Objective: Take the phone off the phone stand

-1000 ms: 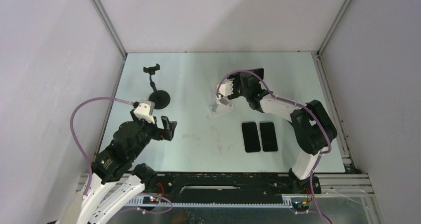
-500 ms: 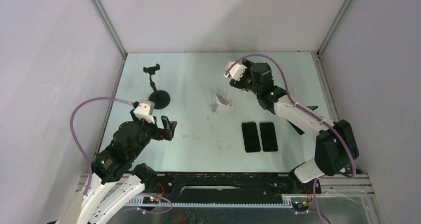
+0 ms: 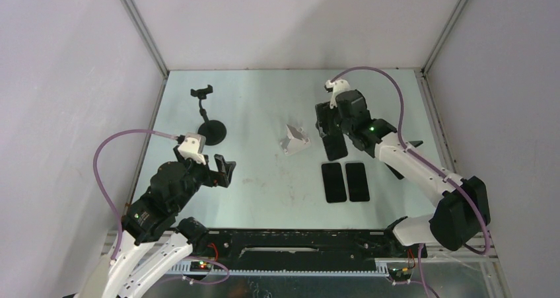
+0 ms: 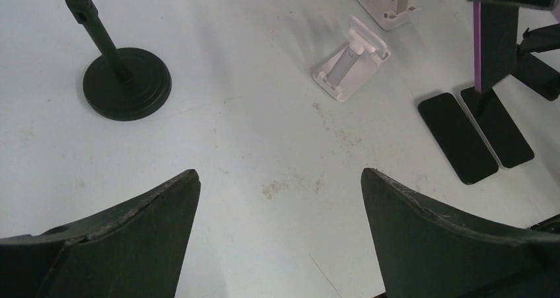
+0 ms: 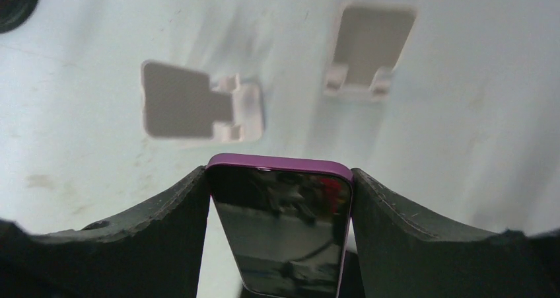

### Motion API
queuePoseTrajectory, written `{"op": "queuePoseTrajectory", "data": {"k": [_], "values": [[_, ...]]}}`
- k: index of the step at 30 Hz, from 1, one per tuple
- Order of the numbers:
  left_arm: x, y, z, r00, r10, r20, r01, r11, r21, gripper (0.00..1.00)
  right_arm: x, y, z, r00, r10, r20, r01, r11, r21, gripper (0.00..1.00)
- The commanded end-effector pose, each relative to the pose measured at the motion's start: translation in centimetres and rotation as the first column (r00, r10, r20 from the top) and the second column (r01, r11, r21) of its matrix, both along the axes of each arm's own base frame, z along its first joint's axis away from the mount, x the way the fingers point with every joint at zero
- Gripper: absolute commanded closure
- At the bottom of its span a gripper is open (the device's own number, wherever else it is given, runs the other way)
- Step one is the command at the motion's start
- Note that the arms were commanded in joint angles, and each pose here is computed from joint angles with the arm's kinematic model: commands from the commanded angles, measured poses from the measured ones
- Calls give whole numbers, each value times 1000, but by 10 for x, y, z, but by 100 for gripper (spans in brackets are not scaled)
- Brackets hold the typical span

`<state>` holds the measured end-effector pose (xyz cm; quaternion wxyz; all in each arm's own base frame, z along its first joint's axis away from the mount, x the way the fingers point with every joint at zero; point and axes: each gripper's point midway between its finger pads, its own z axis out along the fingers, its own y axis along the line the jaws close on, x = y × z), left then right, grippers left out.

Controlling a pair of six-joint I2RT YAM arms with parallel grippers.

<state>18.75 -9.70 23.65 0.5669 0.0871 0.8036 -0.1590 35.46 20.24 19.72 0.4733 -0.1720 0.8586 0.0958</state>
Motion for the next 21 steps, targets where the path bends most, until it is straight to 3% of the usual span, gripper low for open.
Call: {"op": "queuePoseTrajectory", "data": {"k": [1, 4, 9, 21], "values": [[2, -6, 6, 1000, -18, 24, 18, 999, -28, 0, -37, 14, 1, 952, -140, -273, 210, 946, 248, 100], [1, -6, 6, 1000, -18, 25, 19, 999, -28, 0, -57, 25, -20, 905, -141, -401, 258, 932, 254, 100], [1, -6, 6, 1000, -18, 25, 19, 999, -28, 0, -79, 47, -56, 857, -120, -502, 274, 930, 246, 100], [1, -6, 7, 999, -21, 25, 21, 999, -30, 0, -110, 71, -123, 779, -126, -614, 268, 952, 145, 100]]}}
